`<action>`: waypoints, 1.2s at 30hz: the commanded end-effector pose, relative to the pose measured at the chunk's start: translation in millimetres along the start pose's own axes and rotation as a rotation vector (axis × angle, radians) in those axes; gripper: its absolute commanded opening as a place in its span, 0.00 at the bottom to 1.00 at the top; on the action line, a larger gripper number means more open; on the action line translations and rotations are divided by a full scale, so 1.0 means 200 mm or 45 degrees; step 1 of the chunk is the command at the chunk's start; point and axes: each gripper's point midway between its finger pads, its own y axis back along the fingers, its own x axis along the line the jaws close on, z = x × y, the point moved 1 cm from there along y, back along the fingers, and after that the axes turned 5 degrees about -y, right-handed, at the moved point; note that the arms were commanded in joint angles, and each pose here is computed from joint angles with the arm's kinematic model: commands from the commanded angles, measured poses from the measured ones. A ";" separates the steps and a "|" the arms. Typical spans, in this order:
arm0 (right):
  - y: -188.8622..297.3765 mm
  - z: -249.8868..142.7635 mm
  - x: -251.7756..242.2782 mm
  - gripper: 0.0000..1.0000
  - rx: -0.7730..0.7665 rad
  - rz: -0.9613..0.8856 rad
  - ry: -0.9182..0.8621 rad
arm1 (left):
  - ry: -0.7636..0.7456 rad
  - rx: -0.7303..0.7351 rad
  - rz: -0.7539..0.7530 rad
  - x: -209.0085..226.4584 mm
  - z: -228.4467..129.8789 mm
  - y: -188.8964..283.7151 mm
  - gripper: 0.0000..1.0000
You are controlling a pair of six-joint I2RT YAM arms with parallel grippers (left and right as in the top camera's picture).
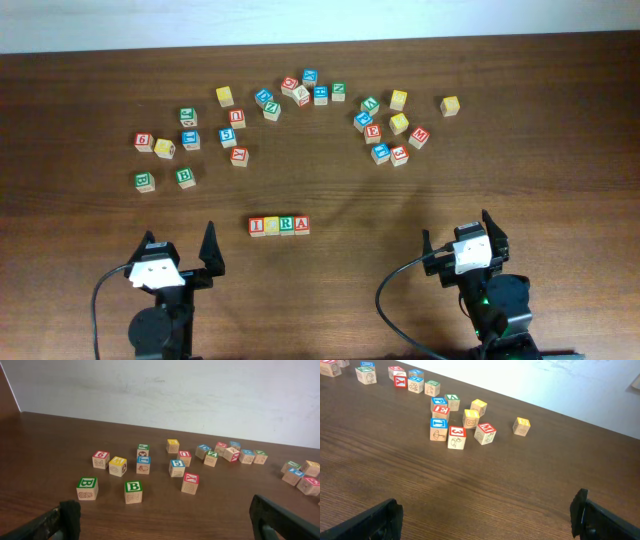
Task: Spell out ICRA
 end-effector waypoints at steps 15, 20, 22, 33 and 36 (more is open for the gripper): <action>0.08 0.20 -0.03 0.98 -0.254 -0.032 -0.003 | -0.020 0.003 0.003 0.00 -0.01 0.00 0.99; 0.08 0.19 -0.03 0.98 -0.251 -0.031 -0.002 | -0.020 0.003 0.003 0.00 -0.01 0.00 0.99; 0.08 0.19 -0.03 0.98 -0.251 -0.031 -0.002 | -0.020 0.003 0.003 0.00 -0.01 0.00 0.99; 0.08 0.19 -0.03 0.98 -0.250 -0.031 -0.002 | -0.020 0.003 0.003 0.00 -0.01 0.00 0.99; 0.08 0.19 -0.03 0.98 -0.250 -0.031 -0.002 | -0.020 0.004 0.003 0.00 -0.01 0.00 0.99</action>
